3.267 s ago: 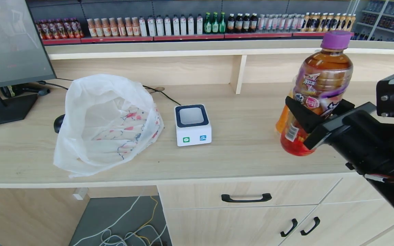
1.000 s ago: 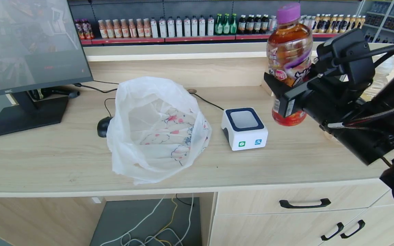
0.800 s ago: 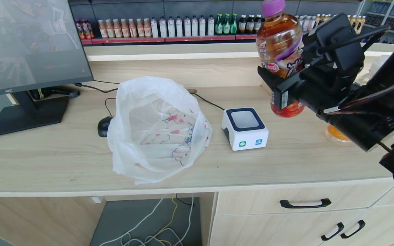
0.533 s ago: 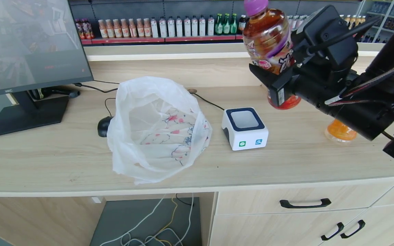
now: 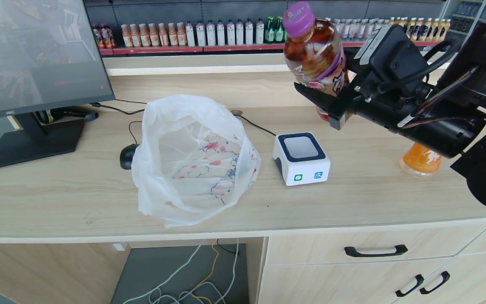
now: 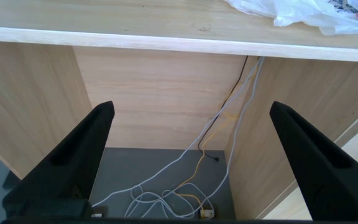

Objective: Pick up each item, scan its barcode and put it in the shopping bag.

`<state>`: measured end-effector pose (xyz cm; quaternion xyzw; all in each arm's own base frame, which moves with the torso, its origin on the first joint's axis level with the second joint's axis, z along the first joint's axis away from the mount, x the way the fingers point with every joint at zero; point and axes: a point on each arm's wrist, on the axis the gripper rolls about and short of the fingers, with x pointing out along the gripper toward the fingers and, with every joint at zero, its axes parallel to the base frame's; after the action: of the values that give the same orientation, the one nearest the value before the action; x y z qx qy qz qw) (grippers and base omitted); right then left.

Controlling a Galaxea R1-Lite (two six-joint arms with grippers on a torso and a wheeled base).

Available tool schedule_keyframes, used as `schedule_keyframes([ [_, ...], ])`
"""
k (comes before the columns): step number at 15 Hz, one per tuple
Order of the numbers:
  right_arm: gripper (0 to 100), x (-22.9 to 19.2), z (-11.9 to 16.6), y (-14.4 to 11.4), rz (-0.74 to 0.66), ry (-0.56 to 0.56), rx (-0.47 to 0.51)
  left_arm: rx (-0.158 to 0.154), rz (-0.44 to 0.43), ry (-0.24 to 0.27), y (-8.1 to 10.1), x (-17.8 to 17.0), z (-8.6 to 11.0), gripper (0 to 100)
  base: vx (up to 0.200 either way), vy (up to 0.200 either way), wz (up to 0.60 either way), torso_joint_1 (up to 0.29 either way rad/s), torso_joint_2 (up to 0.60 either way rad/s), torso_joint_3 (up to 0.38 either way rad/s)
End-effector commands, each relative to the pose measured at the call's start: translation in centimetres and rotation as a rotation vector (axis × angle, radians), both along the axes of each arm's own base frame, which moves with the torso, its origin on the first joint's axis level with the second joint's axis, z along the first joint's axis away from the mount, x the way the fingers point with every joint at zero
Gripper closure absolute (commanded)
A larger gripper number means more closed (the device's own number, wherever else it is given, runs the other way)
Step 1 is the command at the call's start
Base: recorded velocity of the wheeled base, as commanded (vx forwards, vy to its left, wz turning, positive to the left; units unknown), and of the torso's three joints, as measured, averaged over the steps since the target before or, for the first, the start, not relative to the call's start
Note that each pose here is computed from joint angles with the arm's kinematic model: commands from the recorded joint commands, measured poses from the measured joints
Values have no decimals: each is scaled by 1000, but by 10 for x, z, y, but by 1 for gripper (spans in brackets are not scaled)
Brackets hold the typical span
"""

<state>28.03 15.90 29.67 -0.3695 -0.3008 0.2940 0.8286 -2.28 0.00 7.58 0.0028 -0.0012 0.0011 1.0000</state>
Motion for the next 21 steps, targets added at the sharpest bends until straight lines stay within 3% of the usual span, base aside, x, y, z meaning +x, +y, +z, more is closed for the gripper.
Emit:
schedule_keyframes([
  [1, 100, 26, -11, -5, 26, -8, -53, 1, 1, -1, 0, 0, 0, 0, 0, 0, 0, 0, 0, 0],
  [10, 100, 43, -40, -2, 178, -78, -218, 1, 1, -1, 0, 0, 0, 0, 0, 0, 0, 0, 0, 0],
  [21, 100, 50, -61, -10, 171, -59, -274, -1, -1, -1, 0, 0, 0, 0, 0, 0, 0, 0, 0, 0],
])
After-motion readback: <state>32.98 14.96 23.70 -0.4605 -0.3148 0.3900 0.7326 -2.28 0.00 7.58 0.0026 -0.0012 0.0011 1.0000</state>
